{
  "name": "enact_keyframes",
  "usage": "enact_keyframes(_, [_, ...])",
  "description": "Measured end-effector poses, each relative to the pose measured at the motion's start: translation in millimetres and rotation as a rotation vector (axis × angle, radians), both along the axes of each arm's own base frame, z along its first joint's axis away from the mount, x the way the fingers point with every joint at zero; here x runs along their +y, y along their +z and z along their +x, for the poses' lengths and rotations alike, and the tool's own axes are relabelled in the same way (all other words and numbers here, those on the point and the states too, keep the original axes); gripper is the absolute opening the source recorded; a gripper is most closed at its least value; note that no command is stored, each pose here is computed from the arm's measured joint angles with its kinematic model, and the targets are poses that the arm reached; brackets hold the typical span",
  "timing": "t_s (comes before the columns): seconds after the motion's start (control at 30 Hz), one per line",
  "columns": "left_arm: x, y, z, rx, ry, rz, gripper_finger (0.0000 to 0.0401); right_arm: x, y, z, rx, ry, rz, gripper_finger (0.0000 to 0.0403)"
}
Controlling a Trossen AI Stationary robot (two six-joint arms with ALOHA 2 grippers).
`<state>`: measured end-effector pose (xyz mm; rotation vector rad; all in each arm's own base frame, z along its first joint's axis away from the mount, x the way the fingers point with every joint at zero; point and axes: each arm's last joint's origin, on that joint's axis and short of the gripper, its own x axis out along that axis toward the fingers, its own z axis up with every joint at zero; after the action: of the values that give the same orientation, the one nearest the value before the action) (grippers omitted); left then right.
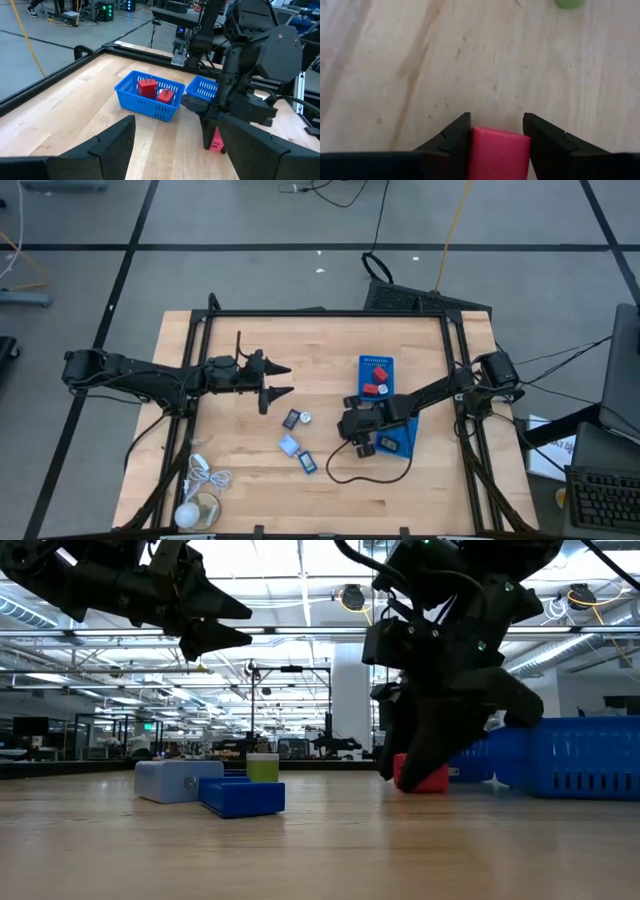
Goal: Pick & Place Office items
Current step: Put the pink charger adapter into the top blue bin
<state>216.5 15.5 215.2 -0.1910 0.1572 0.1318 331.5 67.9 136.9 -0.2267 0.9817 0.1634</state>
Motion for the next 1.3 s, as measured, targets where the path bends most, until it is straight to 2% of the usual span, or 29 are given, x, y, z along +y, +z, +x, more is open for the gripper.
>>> enact_keyframes(0.17, [0.0,0.0,0.0,0.0,0.0,0.0,0.0277,3.1,17.8,11.9,-0.065,0.002,0.011,0.015])
enact_keyframes(0.3, [0.0,0.0,0.0,0.0,0.0,0.0,0.0274,4.8,44.6,20.6,-0.154,0.0,0.031,0.0157])
enact_keyframes(0.43, [0.0,0.0,0.0,0.0,0.0,0.0,0.0281,0.9,78.7,18.4,-0.246,-0.03,0.065,0.0149])
enact_keyframes(0.6, [0.0,0.1,0.0,-0.001,0.0,0.0,0.0284,-14.9,120.1,-4.8,-0.293,-0.153,0.154,0.0149])
enact_keyframes(0.73, [0.1,0.1,0.0,-0.001,0.0,0.0,0.0285,-21.8,133.5,-34.9,-0.17,-0.261,0.198,0.0149])
enact_keyframes(0.83, [0.1,0.1,0.0,-0.001,0.0,0.0,0.0285,-16.7,128.6,-54.6,-0.042,-0.307,0.211,0.0149])
enact_keyframes(0.97, [0.1,0.5,0.0,-0.005,0.0,0.001,0.0285,-4.8,111.3,-69.4,0.06,-0.321,0.215,0.0149])
enact_keyframes(1.3, [0.1,0.4,0.0,-0.004,0.0,0.0,0.0285,-0.6,56.0,-97.5,0.224,-0.448,0.212,0.0149])
